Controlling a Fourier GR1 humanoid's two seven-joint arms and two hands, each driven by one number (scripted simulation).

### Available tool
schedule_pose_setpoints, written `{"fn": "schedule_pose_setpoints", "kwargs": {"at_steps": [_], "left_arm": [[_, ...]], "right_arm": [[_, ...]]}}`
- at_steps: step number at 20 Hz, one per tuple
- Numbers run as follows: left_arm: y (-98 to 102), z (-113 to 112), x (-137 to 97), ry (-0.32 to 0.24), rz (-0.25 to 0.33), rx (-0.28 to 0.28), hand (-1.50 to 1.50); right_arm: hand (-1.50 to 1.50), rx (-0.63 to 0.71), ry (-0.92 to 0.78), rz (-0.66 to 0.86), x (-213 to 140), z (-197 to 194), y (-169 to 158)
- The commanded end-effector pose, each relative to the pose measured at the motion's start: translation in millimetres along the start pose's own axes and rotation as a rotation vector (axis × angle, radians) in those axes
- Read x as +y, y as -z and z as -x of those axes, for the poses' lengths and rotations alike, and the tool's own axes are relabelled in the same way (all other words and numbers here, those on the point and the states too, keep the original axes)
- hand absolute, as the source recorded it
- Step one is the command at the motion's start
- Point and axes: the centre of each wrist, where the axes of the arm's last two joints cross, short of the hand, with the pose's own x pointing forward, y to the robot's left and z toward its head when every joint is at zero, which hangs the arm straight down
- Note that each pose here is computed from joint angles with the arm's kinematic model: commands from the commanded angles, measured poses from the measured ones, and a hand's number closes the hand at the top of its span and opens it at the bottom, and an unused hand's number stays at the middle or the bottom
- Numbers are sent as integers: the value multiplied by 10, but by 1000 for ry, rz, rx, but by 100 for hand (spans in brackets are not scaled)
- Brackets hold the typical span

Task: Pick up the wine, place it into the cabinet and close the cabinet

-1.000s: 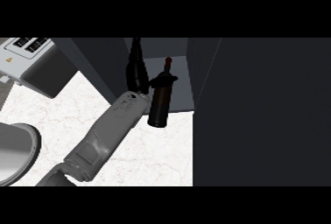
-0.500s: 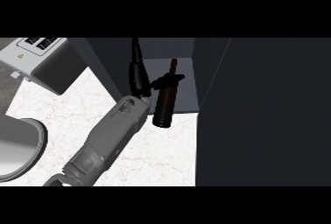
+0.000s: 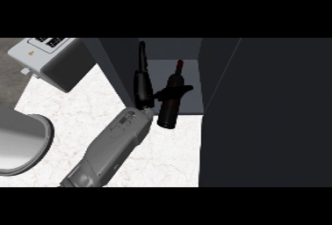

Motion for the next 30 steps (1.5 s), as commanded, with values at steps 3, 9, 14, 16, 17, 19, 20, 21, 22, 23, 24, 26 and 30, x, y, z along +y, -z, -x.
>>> {"fn": "schedule_pose_setpoints", "kwargs": {"at_steps": [3, 9, 14, 16, 17, 19, 20, 21, 22, 23, 24, 26, 30], "left_arm": [[-353, -151, -24, -113, 84, -7, -150], [-688, -210, 297, -193, 117, 0, -150], [-963, -316, 520, -197, 167, -4, -150], [-836, -442, 686, -194, 187, -33, -150], [-1023, -309, 820, -195, 195, -5, -150], [-1149, -493, 1012, -194, 183, -4, -150], [-1110, -388, 1086, -184, 158, -1, -150], [-1144, -430, 1203, -183, 152, 0, -150], [-1067, -545, 1177, -194, 145, -20, -150], [-1150, -444, 1418, -174, 164, -14, -150], [-1218, -571, 1403, -207, 201, -12, -150], [-1166, -651, 1557, -242, 233, -25, -150], [-1310, -563, 1661, -288, 315, -19, -150]], "right_arm": [[-150, -53, -69, 27, 153, -318, -5], [-150, -24, -103, 22, 186, -382, -49], [-150, -28, -131, 29, 173, -331, 2], [-150, -8, -147, 28, 181, -339, -63], [-150, -26, -127, 37, 230, -353, -42], [-150, -2, -154, 44, 172, -370, -20], [-150, -9, -157, 16, 199, -434, -61], [-150, 4, -157, -5, 115, -447, -56], [-150, 9, -162, 17, 124, -459, -9], [-150, 9, -151, 13, 153, -455, -53], [-150, 16, -153, -2, 131, -338, -39], [150, 30, -162, -21, 92, -456, -30], [150, 124, -235, -216, 43, -277, 38]]}}
